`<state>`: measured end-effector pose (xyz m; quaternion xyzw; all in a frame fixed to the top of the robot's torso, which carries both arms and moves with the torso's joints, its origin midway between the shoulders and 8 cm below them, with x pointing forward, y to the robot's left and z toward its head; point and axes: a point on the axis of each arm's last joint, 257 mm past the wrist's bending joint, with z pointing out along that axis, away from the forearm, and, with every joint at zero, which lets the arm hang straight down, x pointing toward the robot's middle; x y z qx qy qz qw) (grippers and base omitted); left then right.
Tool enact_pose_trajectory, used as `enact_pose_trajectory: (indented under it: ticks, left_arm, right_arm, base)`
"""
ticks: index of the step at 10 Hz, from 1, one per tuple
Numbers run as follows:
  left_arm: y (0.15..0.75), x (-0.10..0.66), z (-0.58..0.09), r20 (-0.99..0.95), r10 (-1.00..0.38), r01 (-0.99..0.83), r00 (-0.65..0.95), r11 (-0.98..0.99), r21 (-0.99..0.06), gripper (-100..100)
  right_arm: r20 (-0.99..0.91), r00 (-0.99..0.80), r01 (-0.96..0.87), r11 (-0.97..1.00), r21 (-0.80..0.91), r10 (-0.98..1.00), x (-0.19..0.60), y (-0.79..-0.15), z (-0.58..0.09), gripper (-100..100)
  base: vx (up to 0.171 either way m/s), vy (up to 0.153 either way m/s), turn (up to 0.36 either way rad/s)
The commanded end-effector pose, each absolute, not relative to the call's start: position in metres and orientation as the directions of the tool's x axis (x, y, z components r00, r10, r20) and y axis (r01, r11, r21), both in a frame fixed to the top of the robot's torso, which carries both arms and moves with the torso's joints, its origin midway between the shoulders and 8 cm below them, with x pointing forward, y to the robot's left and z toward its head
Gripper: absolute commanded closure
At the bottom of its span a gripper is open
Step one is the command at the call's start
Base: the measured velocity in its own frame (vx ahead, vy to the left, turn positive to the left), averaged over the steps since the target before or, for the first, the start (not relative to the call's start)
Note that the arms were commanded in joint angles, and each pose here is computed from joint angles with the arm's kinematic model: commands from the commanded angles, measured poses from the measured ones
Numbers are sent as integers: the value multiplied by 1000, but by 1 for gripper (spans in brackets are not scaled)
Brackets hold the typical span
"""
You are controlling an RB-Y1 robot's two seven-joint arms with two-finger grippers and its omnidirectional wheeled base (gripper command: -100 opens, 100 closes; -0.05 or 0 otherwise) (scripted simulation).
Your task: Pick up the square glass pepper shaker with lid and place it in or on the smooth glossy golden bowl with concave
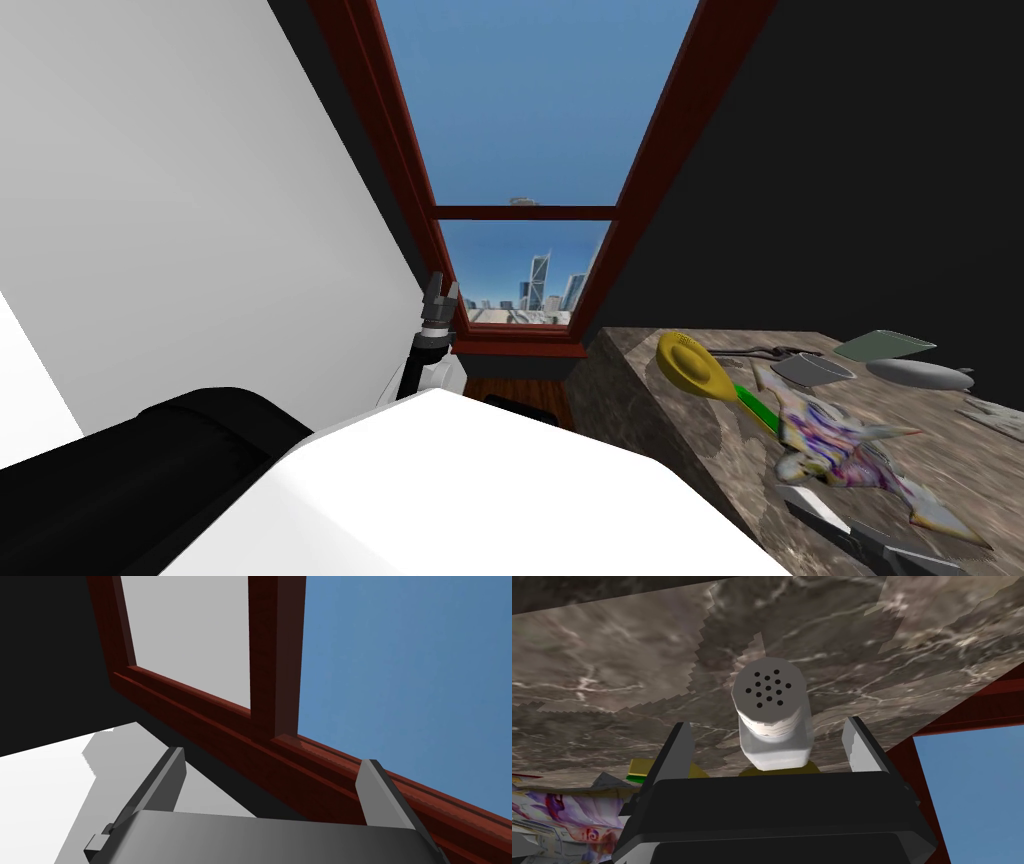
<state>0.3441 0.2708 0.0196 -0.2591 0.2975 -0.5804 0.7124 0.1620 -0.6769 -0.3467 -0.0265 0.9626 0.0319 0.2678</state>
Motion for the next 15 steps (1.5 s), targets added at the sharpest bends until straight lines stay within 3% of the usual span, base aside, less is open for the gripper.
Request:
enact_pose_trajectory:
  ticks: [1, 12, 13, 15]
  left_arm:
    - [271, 344, 20, -123, -981, 673, 149, 192, -715, 0]
    - [271, 344, 20, -123, -981, 673, 149, 192, -715, 0]
    - [271, 344, 20, -123, -981, 673, 149, 192, -715, 0]
    - [271, 344, 20, -123, -981, 673, 149, 192, -715, 0]
  right_arm:
    - [-509, -861, -46, 998, 31, -24, 154, -688, -343, -100]
    - [-492, -870, -23, 998, 65, 12, 113, -692, -353, -100]
    - [-492, -870, -20, 998, 62, 13, 113, -693, -352, 100]
    - [-491, -871, -21, 998, 60, 11, 113, -693, -352, 100]
  base:
    - [0, 0, 0]
    - [24, 21, -2]
    - [0, 0, 0]
    - [0, 0, 0]
